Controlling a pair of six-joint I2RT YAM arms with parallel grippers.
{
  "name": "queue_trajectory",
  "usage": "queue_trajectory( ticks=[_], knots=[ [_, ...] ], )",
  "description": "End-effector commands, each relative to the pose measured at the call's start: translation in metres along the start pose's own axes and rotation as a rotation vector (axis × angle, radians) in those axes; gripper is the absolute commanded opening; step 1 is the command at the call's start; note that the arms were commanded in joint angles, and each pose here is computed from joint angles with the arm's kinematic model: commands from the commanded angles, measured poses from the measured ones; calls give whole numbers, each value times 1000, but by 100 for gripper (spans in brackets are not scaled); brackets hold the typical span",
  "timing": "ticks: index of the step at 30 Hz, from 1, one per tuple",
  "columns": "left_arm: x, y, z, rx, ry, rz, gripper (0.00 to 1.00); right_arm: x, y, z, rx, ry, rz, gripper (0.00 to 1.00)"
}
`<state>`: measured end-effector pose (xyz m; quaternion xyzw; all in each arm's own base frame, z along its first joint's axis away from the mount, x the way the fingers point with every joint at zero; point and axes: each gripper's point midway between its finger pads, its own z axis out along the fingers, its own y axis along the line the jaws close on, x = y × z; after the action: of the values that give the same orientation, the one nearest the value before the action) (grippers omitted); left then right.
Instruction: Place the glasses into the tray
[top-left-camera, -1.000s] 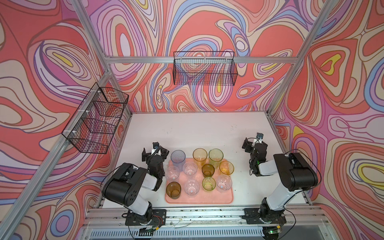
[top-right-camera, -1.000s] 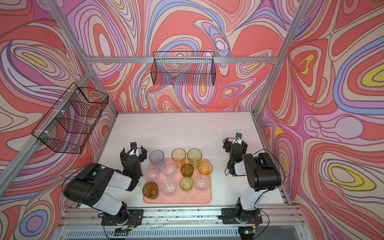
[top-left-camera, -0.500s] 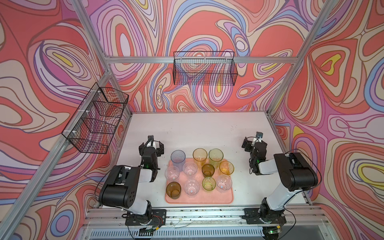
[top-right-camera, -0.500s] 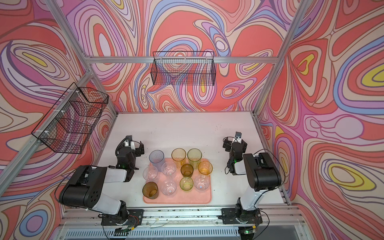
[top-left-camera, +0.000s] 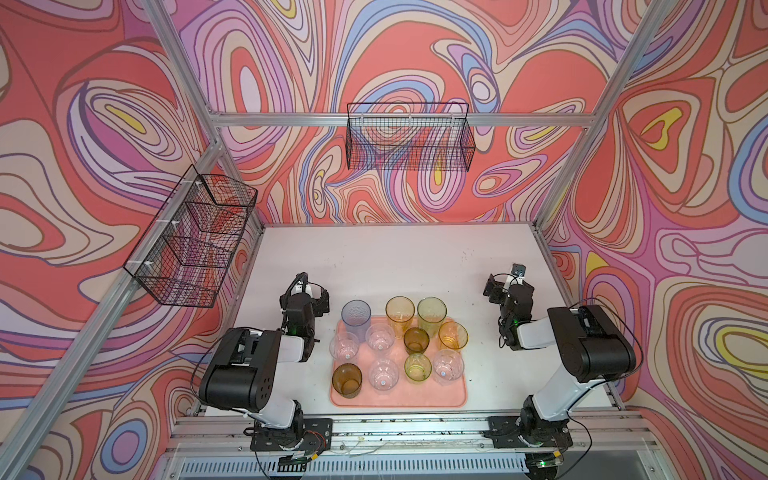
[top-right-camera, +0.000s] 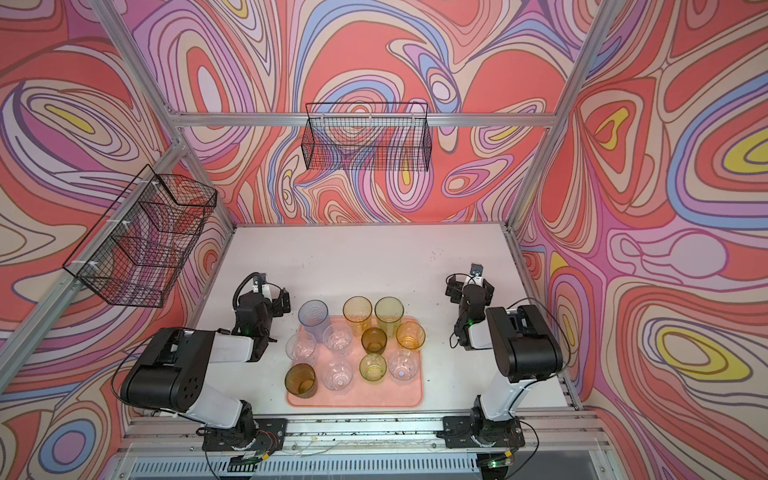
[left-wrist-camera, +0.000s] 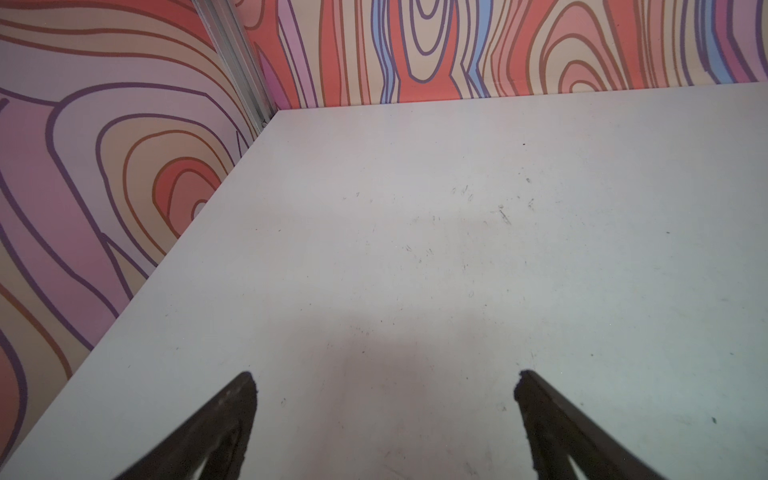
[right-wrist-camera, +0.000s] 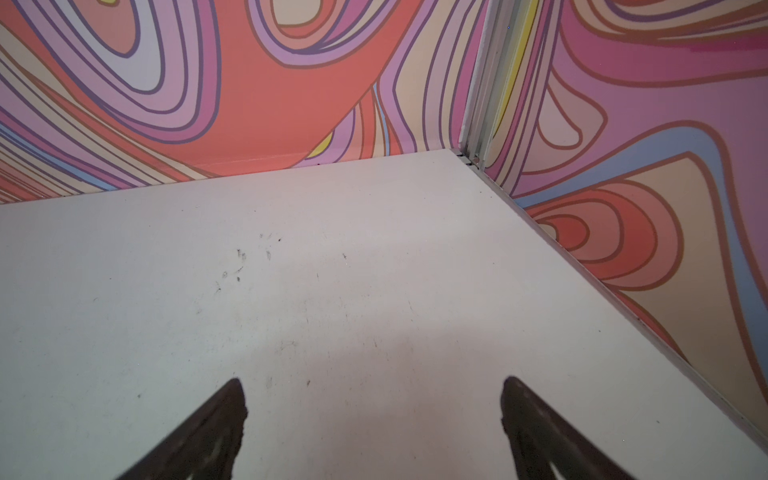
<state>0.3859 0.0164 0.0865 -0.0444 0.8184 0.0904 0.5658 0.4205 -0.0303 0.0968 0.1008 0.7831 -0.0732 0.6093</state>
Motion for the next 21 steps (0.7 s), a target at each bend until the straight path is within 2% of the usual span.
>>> queue_trajectory(
  ticks=[1, 21],
  knots=[
    [-7, 2, 2, -6, -26, -15, 100, 2, 1, 2, -3, 10, -6, 98],
    [-6, 2, 1, -7, -21, -15, 100, 3, 1, 2, -3, 11, -5, 98]
  ],
)
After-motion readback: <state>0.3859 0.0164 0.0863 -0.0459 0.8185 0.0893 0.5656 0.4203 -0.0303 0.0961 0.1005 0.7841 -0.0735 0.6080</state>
